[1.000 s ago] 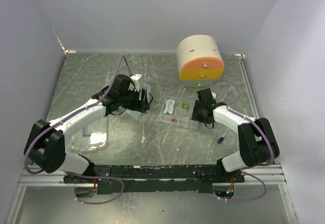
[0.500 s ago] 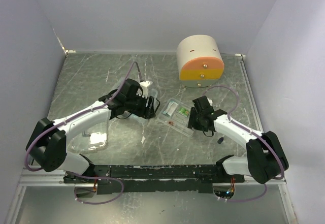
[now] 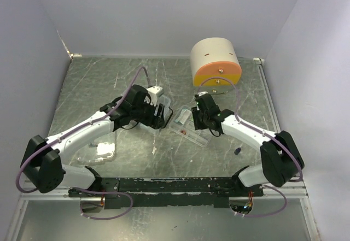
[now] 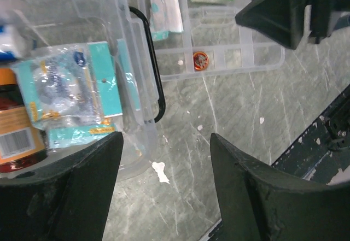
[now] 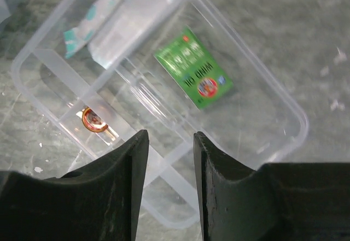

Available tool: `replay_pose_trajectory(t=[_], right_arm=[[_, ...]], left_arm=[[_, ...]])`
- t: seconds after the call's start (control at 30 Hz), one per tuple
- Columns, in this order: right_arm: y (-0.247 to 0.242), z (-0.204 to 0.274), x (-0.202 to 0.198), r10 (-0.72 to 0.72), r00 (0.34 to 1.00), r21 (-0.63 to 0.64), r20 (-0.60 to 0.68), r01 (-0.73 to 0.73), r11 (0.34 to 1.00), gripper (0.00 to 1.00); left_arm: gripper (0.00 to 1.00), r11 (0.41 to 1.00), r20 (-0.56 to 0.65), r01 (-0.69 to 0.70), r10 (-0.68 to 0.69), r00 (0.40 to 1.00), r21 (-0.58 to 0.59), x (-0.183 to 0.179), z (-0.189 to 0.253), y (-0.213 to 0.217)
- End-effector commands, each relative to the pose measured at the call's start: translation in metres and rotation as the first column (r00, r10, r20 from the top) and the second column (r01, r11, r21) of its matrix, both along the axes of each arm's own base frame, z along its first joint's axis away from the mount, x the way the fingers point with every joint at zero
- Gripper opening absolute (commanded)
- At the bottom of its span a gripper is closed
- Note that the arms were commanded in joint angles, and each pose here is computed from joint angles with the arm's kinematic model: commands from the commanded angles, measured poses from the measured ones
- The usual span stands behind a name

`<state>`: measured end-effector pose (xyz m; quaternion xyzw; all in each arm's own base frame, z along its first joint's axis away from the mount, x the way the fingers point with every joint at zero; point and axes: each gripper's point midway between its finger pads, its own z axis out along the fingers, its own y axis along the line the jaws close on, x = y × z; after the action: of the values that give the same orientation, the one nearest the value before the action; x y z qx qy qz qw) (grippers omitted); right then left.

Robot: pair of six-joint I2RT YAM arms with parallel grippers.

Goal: Organize the medicine kit

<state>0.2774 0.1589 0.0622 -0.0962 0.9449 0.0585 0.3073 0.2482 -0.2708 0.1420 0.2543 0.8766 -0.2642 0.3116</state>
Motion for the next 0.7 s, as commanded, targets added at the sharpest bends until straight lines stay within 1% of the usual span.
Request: replay_pose_trajectory(t=[0.0,0.1,0.17,0.27,0.37,0.5,0.67], right_arm=[[0.033,0.008,0.022,0.269,0.960,-0.002,0.083,-0.270,0.963,0.37],[0.041,0.007,0.027,0.317,0.945,0.005,0.082,-0.318,0.948,0.36],[0.040,0.004,0.032,0.316,0.945,-0.012,0.085,-0.316,0.949,0.36],[0.036,-0.006,0.034,0.322,0.945,-0.040,0.058,-0.320,0.947,0.36],[0.030,-0.016,0.033,0.317,0.948,-0.070,0.032,-0.314,0.947,0.36],[0.030,-0.021,0.032,0.338,0.941,-0.060,0.017,-0.337,0.940,0.35],[0.037,-0.030,0.022,0.391,0.919,-0.026,-0.048,-0.393,0.919,0.31]], left_arm=[[0.77,0.997,0.137,-0.077,0.080,0.987,-0.032,0.014,0.045,0.009],[0.78,0.982,0.218,-0.178,0.189,0.957,-0.067,0.024,0.067,0.025],[0.80,0.966,0.272,-0.235,0.256,0.928,-0.107,0.028,0.082,0.036],[0.81,0.941,0.340,-0.291,0.335,0.879,-0.175,0.032,0.104,0.050],[0.82,0.917,0.382,-0.334,0.395,0.836,-0.218,0.034,0.120,0.063],[0.84,0.907,0.403,-0.333,0.414,0.816,-0.258,0.032,0.130,0.066],[0.83,0.910,0.402,-0.333,0.408,0.819,-0.246,0.033,0.128,0.066]])
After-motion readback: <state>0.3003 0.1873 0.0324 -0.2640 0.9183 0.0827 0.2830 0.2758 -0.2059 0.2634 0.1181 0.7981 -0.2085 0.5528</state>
